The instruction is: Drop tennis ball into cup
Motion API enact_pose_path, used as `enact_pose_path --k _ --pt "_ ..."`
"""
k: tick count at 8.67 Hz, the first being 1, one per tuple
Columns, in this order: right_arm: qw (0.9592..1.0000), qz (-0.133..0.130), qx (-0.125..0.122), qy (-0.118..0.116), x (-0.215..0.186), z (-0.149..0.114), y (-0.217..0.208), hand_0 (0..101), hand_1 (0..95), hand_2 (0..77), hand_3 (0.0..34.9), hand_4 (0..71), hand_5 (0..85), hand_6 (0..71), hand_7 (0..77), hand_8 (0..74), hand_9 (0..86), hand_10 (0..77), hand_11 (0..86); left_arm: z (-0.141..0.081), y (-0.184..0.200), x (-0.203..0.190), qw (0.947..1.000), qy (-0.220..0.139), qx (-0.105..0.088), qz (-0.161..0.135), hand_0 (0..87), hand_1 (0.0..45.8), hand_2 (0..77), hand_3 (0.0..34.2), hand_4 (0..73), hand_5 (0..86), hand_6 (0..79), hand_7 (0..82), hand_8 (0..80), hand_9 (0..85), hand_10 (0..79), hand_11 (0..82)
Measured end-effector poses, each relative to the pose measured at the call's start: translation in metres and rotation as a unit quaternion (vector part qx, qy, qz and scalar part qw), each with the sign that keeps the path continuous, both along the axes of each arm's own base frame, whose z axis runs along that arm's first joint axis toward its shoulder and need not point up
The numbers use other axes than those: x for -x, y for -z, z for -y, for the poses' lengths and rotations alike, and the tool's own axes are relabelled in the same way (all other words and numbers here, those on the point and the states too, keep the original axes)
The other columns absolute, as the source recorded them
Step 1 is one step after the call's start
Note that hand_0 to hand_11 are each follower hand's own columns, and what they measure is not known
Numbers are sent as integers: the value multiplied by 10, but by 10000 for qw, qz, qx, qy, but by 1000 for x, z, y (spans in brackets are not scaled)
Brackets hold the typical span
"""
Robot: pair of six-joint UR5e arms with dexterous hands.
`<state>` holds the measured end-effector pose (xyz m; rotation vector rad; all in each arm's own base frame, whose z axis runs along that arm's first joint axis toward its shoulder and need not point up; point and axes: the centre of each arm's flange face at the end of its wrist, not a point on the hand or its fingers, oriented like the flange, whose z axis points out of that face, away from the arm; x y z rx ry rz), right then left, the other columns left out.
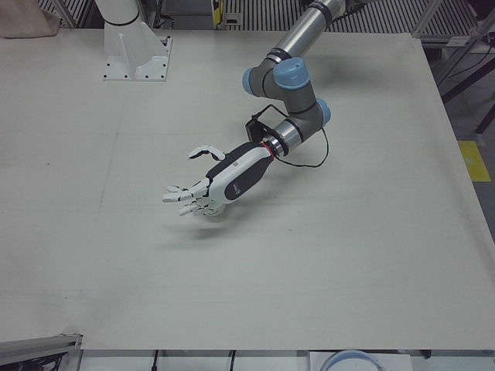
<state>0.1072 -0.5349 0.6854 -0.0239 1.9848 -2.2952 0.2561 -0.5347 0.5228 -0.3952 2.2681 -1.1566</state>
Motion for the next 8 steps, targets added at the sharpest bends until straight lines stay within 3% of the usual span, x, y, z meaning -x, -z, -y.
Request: enact_pose_path --k 1,2,3,4,5,6,7,8 --pt "10000 -2 0 0 0 0 0 0 5 5 0 0 0 0 5 0 0 0 5 0 -1 0 10000 -2 3 0 580 224 360 305 5 180 349 131 213 65 104 169" --pt "10000 -2 0 1 0 0 0 0 5 5 0 0 0 0 5 0 0 0 5 0 0 0 10000 -17 15 -19 572 224 360 305 5 207 431 104 229 60 104 169" --pt "10000 -2 0 0 0 0 0 0 5 5 0 0 0 0 5 0 0 0 5 1 0 3 10000 -21 49 -53 562 224 349 299 5 175 355 114 196 55 104 169" --pt "10000 -3 1 0 0 0 0 0 5 5 0 0 0 0 5 0 0 0 5 9 -2 22 9997 90 196 -100 561 235 376 299 11 175 365 131 196 49 104 164" --pt "10000 -3 -3 0 0 0 0 0 5 5 0 0 0 0 5 0 0 0 5 25 -5 66 9981 412 433 -140 561 235 376 299 11 175 365 131 196 49 104 164" --pt "10000 -4 -2 0 0 0 0 0 5 5 0 0 0 0 5 0 0 0 5 41 -12 122 9939 854 686 -133 588 240 398 298 11 175 295 153 175 71 104 180" --pt "10000 -6 -3 1 0 0 0 0 5 5 0 0 0 0 5 0 0 0 5 51 -24 179 9870 1313 923 -101 612 240 409 298 11 185 393 158 191 71 109 191" --pt "10000 -6 -5 1 0 0 1 0 5 5 0 0 0 0 5 0 0 0 5 57 -41 238 9767 1806 1161 -65 612 240 409 298 11 185 393 158 191 71 109 191"
